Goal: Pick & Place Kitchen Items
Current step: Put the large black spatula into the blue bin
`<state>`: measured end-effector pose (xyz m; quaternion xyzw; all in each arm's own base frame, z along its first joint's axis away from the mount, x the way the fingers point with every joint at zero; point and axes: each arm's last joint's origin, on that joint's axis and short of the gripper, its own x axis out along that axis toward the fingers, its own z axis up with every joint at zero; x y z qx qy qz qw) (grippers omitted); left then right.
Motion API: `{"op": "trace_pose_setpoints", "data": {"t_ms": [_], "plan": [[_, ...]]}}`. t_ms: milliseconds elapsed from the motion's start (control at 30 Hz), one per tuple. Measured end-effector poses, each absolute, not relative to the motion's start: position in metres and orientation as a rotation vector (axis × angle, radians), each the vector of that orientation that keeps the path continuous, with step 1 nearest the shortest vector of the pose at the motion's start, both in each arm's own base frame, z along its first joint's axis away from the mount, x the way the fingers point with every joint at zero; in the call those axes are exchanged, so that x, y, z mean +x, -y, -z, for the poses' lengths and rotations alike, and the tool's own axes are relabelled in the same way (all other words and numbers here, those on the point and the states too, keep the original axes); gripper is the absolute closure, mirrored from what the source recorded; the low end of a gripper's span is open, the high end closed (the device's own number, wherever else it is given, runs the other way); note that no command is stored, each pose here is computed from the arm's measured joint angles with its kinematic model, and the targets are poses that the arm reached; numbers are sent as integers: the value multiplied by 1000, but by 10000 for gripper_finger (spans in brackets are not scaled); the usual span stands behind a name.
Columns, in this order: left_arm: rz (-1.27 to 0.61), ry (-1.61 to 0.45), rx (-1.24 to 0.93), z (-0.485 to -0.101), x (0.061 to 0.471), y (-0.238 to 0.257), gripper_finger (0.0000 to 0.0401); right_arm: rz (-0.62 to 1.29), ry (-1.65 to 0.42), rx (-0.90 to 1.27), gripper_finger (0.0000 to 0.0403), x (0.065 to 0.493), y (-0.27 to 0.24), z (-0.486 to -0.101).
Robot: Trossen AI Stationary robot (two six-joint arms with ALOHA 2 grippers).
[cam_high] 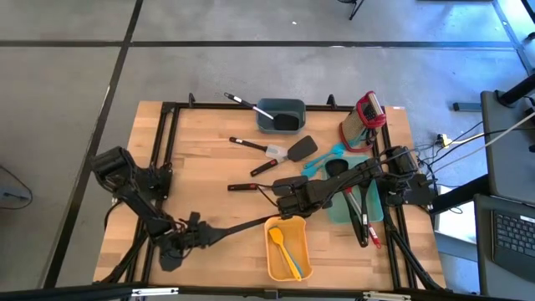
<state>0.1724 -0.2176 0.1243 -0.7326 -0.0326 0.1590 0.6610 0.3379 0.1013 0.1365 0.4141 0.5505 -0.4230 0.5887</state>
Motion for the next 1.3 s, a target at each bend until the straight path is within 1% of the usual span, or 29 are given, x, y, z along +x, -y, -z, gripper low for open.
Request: {"op": "trace_pose_setpoints", "data": {"t_ms": [100, 367, 500, 667, 1000, 1300], "plan": [[-360, 56, -1658, -124, 174, 217, 215, 985, -1282, 964, 403, 338, -101, -137], [-381, 33, -1629, -121, 178, 213, 263, 986, -1282, 964, 403, 338, -101, -137], [-395, 28, -1626, -121, 182, 209, 276, 985, -1282, 964, 403, 338, -101, -137], [-396, -14, -1611, -121, 188, 206, 277, 986, -1282, 965, 403, 338, -101, -137], [-424, 14, -1608, -121, 198, 197, 274, 986, -1277, 958, 403, 338, -101, -137], [-380, 35, -1601, -130, 208, 194, 277, 989, -1270, 954, 403, 338, -101, -137]]}}
